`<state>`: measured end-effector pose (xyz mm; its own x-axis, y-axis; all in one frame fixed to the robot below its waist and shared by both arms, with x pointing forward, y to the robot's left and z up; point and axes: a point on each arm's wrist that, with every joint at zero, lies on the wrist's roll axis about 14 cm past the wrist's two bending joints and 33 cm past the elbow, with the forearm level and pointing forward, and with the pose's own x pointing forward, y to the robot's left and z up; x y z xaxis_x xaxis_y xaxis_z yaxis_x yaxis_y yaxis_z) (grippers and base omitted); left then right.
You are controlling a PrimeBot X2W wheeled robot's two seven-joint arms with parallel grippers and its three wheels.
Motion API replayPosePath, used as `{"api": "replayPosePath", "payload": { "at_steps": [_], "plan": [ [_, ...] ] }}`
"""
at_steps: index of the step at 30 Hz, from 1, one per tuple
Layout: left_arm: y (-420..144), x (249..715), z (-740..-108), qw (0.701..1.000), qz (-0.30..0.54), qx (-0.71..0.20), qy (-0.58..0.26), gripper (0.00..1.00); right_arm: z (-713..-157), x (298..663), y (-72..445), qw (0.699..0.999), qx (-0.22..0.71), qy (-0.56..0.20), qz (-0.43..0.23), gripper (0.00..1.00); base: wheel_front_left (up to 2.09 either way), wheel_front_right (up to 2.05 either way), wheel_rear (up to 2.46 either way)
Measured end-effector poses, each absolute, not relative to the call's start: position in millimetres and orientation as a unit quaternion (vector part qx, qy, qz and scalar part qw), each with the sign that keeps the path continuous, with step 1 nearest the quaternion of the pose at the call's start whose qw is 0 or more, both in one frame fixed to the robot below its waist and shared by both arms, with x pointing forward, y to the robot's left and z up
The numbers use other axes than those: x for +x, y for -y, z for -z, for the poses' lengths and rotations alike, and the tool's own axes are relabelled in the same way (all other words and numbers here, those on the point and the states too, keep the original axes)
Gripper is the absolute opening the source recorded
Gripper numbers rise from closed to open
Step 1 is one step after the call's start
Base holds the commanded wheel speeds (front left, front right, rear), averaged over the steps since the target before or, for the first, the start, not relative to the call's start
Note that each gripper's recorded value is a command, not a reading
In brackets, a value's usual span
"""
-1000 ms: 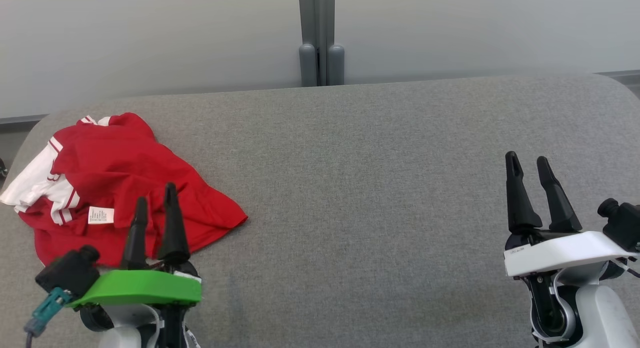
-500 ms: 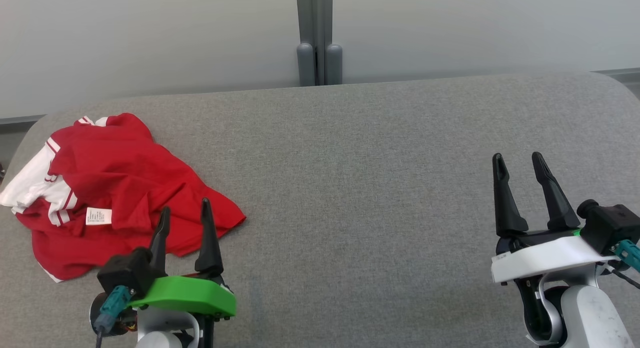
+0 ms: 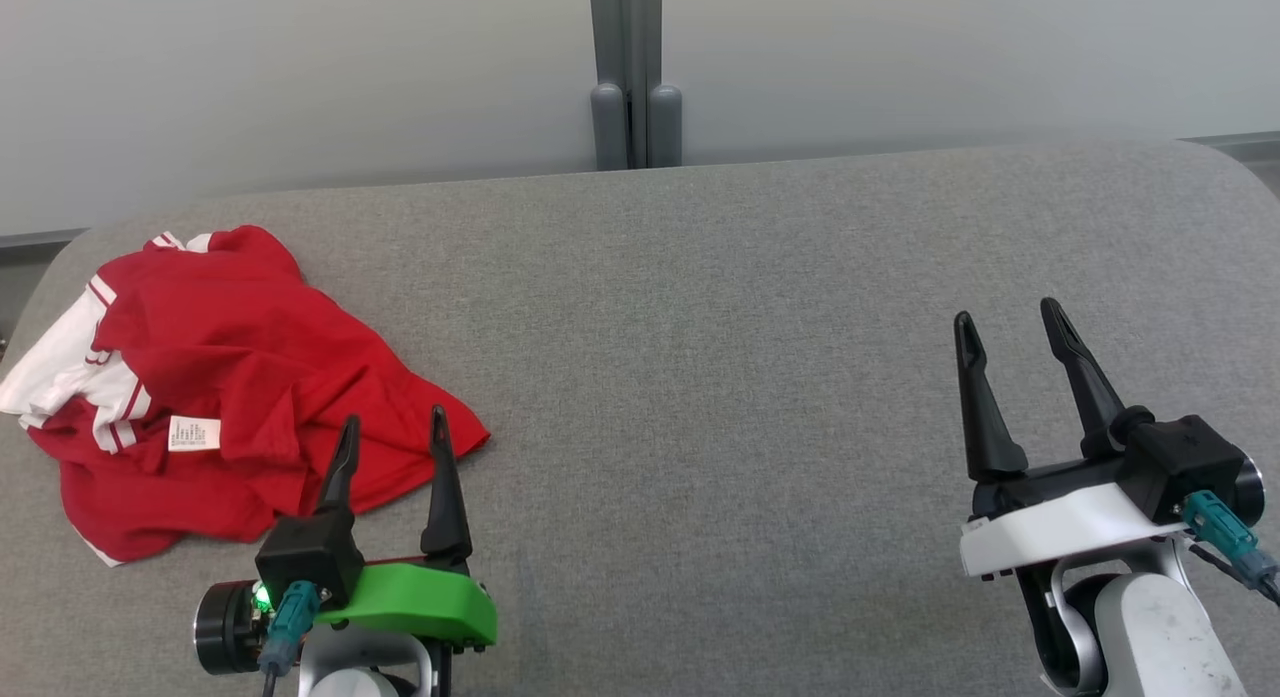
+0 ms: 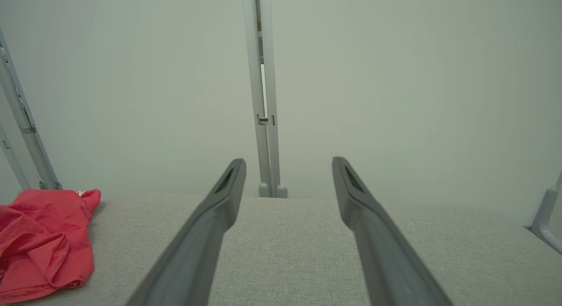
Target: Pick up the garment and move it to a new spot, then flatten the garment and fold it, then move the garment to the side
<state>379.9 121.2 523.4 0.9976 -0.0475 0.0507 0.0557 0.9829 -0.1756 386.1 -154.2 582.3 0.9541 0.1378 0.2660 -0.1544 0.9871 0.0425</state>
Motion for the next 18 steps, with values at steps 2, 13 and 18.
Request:
{"api": "replayPosePath", "payload": {
  "at_steps": [2,13,18],
  "plan": [
    [-122,380,-526,0.995,0.022,-0.092,0.029,1.0,-583,386,153,0.988,0.029,0.135,-0.075,1.0,0.0,0.0,0.0],
    [-135,381,-538,0.988,0.005,-0.146,0.057,1.0,-588,386,153,0.984,0.06,0.149,-0.076,1.0,0.0,0.0,0.0],
    [-132,379,-533,0.986,0.027,-0.155,0.054,1.0,-574,385,158,0.983,0.104,0.133,-0.067,1.0,0.0,0.0,0.0]
  ]
}}
